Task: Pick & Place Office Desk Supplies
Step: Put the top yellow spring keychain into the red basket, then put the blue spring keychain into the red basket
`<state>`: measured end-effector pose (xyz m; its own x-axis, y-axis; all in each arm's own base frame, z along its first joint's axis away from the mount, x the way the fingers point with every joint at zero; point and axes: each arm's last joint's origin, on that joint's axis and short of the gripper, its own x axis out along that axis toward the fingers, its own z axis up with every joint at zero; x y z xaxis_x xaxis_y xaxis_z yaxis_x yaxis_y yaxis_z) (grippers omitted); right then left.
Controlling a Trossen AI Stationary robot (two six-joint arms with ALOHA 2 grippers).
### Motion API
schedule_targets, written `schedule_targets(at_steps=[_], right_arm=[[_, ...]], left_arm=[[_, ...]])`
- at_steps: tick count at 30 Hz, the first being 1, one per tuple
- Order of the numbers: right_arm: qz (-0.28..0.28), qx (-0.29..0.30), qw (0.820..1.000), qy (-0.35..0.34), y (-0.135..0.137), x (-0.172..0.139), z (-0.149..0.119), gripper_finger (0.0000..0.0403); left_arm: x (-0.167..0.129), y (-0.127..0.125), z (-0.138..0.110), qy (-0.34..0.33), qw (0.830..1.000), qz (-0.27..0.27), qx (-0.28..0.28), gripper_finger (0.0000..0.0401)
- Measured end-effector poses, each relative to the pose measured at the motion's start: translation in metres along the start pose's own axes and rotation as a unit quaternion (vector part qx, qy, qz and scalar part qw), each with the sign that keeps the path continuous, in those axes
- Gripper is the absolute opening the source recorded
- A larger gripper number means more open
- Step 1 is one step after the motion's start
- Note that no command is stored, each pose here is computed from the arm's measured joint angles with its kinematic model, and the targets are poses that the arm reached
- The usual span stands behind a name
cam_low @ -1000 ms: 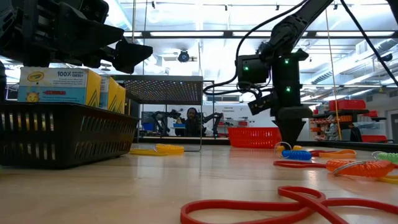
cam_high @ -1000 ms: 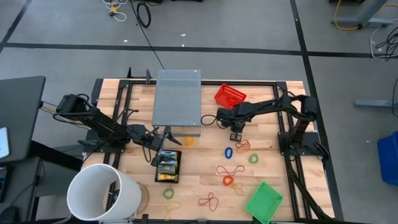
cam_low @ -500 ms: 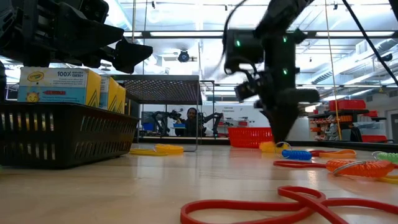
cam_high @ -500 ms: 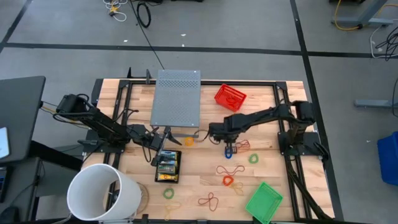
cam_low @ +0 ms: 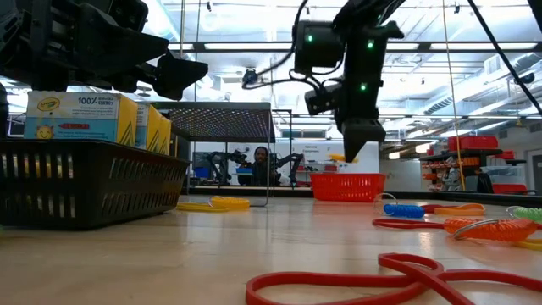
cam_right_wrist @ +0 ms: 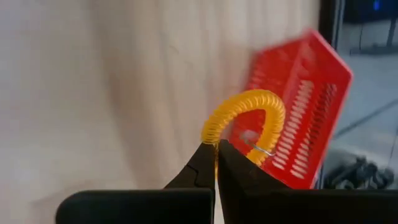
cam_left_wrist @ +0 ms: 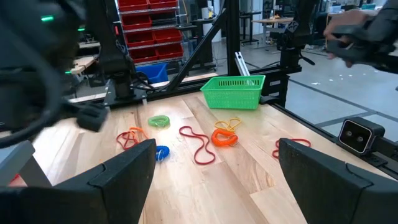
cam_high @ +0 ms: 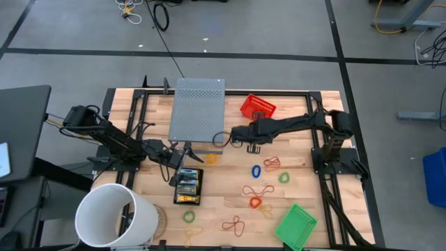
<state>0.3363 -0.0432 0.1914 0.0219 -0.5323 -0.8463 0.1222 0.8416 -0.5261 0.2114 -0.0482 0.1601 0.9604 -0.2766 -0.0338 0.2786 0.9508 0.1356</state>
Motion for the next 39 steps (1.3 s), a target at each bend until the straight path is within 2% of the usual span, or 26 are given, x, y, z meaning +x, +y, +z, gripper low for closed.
schedule_targets(at_steps=[3,13,19,22,27,39], right_arm=[[-0.004,0.025,1.000,0.018,-0.016,0.010,-0.002,0.0001],[-0.006,0.050,0.997,0.060,-0.065,0.039,-0.012,0.0001],[0.073,0.069,0.993,0.066,-0.084,0.053,-0.019,0.0004],[0.098,0.086,0.989,0.067,-0.092,0.058,-0.022,0.0025],[0.105,0.096,0.987,0.070,-0.098,0.061,-0.025,0.0068],[0.108,0.078,0.990,0.049,-0.081,0.051,-0.016,0.0149]], left_arm=[[0.000,0.000,0.000,0.000,1.000,0.000,0.000,0.0339],[0.000,0.000,0.000,0.000,1.000,0.000,0.000,0.0339],[0.000,0.000,0.000,0.000,1.000,0.000,0.000,0.0339],[0.000,0.000,0.000,0.000,1.000,0.000,0.000,0.0339],[0.000,0.000,0.000,0.000,1.000,0.000,0.000,0.0339],[0.000,0.000,0.000,0.001,1.000,0.000,0.000,0.0339]])
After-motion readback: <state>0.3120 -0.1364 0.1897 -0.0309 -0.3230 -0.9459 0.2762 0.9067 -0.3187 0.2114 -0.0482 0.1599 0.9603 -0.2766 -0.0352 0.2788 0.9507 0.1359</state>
